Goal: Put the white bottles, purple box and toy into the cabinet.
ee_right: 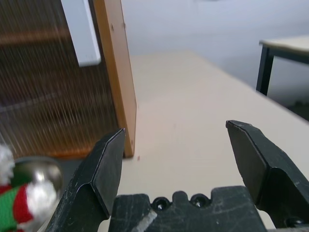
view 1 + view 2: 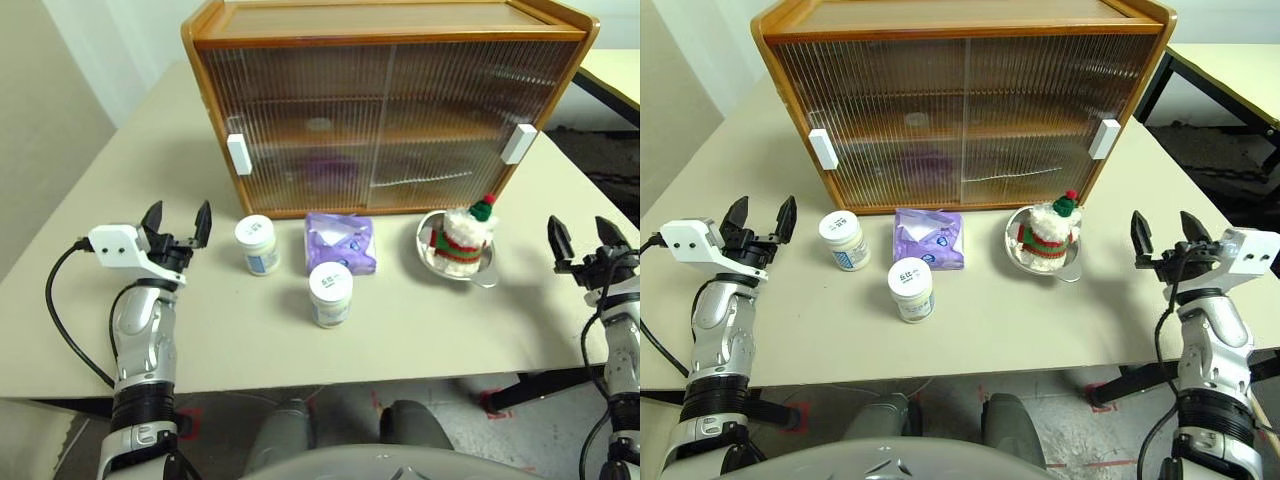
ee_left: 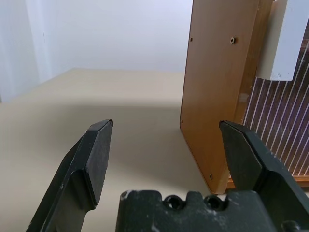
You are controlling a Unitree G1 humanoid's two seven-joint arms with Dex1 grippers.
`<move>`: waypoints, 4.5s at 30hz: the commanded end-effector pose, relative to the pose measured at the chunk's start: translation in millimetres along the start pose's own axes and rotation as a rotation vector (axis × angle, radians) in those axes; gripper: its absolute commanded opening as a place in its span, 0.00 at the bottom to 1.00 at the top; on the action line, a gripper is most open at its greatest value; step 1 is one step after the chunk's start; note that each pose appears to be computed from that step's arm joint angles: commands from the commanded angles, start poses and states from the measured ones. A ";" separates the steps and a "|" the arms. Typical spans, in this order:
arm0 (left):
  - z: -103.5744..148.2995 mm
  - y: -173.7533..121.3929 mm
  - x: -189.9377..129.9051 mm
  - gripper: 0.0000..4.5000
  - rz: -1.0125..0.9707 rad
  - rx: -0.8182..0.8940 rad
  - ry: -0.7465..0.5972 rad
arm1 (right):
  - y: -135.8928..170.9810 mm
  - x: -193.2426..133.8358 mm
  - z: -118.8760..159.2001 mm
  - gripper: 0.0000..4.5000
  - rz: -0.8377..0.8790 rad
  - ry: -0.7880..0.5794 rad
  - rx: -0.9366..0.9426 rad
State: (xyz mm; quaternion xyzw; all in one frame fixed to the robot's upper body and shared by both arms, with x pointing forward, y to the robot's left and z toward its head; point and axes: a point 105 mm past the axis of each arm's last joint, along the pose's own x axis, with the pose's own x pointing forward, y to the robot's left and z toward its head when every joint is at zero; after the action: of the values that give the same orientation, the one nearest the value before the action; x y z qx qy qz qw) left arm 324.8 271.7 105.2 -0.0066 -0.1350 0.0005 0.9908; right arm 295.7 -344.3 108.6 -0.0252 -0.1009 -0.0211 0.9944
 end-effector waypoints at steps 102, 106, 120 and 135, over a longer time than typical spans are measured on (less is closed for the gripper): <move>51.4 -145.7 79.0 0.00 -0.513 -0.164 0.106 | 178.2 -29.3 128.1 1.00 1.017 -0.041 0.297; 54.0 -157.8 80.4 0.00 -0.560 -0.168 0.100 | 178.6 -29.6 127.7 1.00 1.015 -0.041 0.298; 55.5 -194.0 87.5 0.00 -0.672 -0.194 0.093 | 177.1 -29.9 127.3 1.00 0.996 -0.045 0.293; 56.4 -226.0 86.5 0.00 -0.769 -0.220 0.087 | 176.4 -31.6 126.9 1.00 0.979 -0.045 0.291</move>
State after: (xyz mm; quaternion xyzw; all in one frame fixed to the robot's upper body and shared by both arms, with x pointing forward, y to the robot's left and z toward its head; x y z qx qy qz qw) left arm 391.1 52.5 184.9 -0.0720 -0.0853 -0.3776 0.9192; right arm 250.9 -159.6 211.5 0.0794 -0.0828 0.4652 0.8777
